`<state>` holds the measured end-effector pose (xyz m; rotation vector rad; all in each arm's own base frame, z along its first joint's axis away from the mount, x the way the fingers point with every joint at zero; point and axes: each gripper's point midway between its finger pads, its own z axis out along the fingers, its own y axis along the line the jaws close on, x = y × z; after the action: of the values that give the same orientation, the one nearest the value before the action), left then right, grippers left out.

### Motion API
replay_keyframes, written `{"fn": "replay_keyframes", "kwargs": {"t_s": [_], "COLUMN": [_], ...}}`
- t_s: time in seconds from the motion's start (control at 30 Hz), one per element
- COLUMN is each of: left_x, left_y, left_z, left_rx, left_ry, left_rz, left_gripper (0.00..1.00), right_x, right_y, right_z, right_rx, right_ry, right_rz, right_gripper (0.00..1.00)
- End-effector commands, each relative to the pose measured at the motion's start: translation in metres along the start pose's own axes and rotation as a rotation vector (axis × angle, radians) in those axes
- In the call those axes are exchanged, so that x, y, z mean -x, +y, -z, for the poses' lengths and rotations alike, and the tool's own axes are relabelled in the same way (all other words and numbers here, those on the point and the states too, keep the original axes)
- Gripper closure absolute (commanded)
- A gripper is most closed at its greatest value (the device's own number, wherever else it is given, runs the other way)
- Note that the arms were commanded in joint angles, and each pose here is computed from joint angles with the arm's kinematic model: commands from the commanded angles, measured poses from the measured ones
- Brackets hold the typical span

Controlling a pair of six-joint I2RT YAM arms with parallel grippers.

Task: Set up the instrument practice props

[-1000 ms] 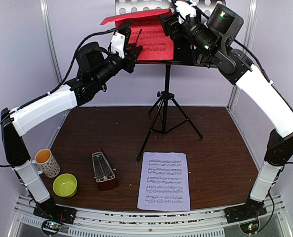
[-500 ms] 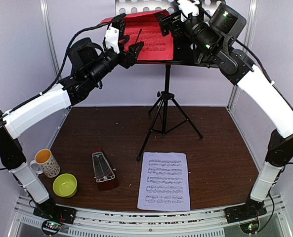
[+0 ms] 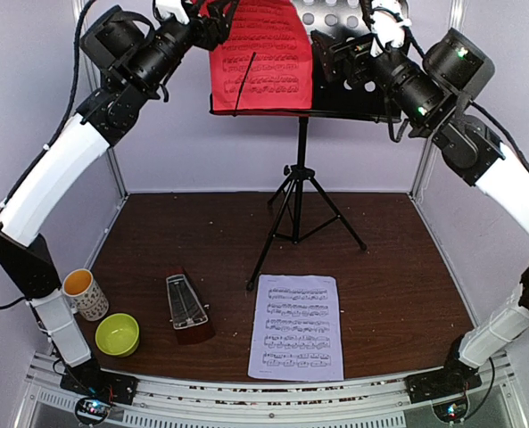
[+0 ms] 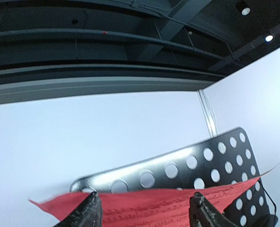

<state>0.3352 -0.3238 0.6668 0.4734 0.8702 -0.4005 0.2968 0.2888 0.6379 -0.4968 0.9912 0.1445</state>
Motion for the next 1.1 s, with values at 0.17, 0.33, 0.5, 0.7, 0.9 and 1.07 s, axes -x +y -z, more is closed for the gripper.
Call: {"fn": "replay_keyframes", "kwargs": {"t_s": [0.17, 0.33, 0.5, 0.7, 0.9, 1.07], "left_x": [-0.025, -0.04, -0.041, -0.03, -0.019, -0.025], "left_y": [0.028, 0.032, 0.049, 0.048, 0.051, 0.049], "left_z": [-0.033, -0.039, -0.04, -0.034, -0.018, 0.005], "left_rx": [0.079, 0.086, 0.129, 0.094, 0.091, 0.077], "left_ry": [-0.012, -0.005, -0.013, -0.011, 0.037, 0.091], "left_rz": [-0.073, -0.081, -0.046, -0.019, 0.012, 0.035], "left_gripper": [0.35, 0.37, 0.35, 0.3, 0.24, 0.18], "right_x": [-0.009, -0.016, -0.023, -0.023, -0.026, -0.037], "right_y": [-0.02, -0.026, -0.024, -0.031, -0.037, -0.042], "right_z": [0.047, 0.062, 0.066, 0.074, 0.083, 0.091], "right_rx": [-0.053, -0.066, -0.061, -0.072, -0.088, -0.109], "right_ry": [0.008, 0.023, 0.047, 0.062, 0.088, 0.144], "right_rz": [-0.091, -0.104, -0.104, -0.127, -0.169, -0.2], "right_gripper": [0.0, 0.0, 0.0, 0.0, 0.0, 0.0]}}
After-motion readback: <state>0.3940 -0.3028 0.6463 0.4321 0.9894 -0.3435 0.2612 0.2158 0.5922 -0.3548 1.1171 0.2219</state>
